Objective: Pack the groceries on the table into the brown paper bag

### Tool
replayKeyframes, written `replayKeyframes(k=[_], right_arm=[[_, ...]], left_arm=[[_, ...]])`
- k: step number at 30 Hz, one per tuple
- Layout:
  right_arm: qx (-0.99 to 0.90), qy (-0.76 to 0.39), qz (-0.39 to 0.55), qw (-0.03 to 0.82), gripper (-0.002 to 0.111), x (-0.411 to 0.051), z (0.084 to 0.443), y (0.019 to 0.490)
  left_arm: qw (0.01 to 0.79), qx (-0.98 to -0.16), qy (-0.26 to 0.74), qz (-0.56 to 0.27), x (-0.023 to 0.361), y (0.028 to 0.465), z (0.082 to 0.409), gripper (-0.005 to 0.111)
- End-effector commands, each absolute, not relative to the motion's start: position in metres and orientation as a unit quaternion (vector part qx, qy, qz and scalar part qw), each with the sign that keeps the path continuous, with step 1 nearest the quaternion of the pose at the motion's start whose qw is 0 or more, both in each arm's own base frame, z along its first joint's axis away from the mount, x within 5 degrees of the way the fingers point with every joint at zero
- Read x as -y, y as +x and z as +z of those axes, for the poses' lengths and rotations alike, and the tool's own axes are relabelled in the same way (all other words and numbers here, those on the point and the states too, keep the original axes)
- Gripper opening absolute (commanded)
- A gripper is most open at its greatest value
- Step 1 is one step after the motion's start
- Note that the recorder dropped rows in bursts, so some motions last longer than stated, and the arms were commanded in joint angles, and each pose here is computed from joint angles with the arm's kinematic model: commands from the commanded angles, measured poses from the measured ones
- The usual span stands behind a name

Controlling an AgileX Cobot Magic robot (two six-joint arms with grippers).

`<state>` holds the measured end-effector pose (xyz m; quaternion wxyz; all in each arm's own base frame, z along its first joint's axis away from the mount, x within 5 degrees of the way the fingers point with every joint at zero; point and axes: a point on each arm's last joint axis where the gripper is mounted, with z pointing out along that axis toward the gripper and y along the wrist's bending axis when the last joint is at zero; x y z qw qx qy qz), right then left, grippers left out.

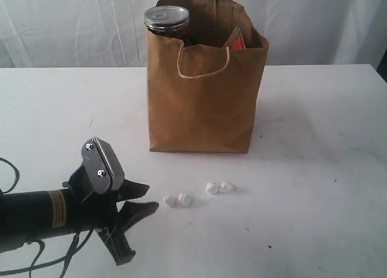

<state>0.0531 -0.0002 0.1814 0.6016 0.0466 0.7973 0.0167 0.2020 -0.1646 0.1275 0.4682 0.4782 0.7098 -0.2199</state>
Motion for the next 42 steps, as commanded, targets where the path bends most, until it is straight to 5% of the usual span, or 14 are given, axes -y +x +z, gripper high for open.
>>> replayKeyframes(k=[1,7,12,28,31,39,42], right_arm=[[-0.796,0.051,0.014,0.603,0.000,0.001,0.180,0.053],[-0.796,0.051,0.014,0.603,0.000,0.001,0.180,0.053],[-0.796,0.051,0.014,0.603,0.000,0.001,0.180,0.053],[-0.796,0.056,0.018,0.603,0.000,0.001,0.180,0.053],[-0.796,0.056,0.018,0.603,0.000,0.001,0.180,0.053],[-0.796,0.056,0.018,0.603,0.000,0.001,0.180,0.053],[-0.796,0.056,0.018,0.603,0.000,0.001,0.180,0.053]], left_arm=[[0.466,-0.684,0.511,-0.231,0.169,0.198,0.128,0.064],[0.506,-0.654,0.482,-0.289,0.176,0.196,0.140,0.067],[0.493,-0.660,0.525,-0.214,0.183,0.212,0.125,0.067],[0.425,-0.658,0.590,-0.194,0.200,0.236,0.096,0.066],[0.416,-0.662,0.592,-0.197,0.200,0.235,0.095,0.058],[0.409,-0.673,0.585,-0.195,0.198,0.236,0.094,0.009],[0.415,-0.670,0.581,-0.203,0.200,0.235,0.095,0.000]])
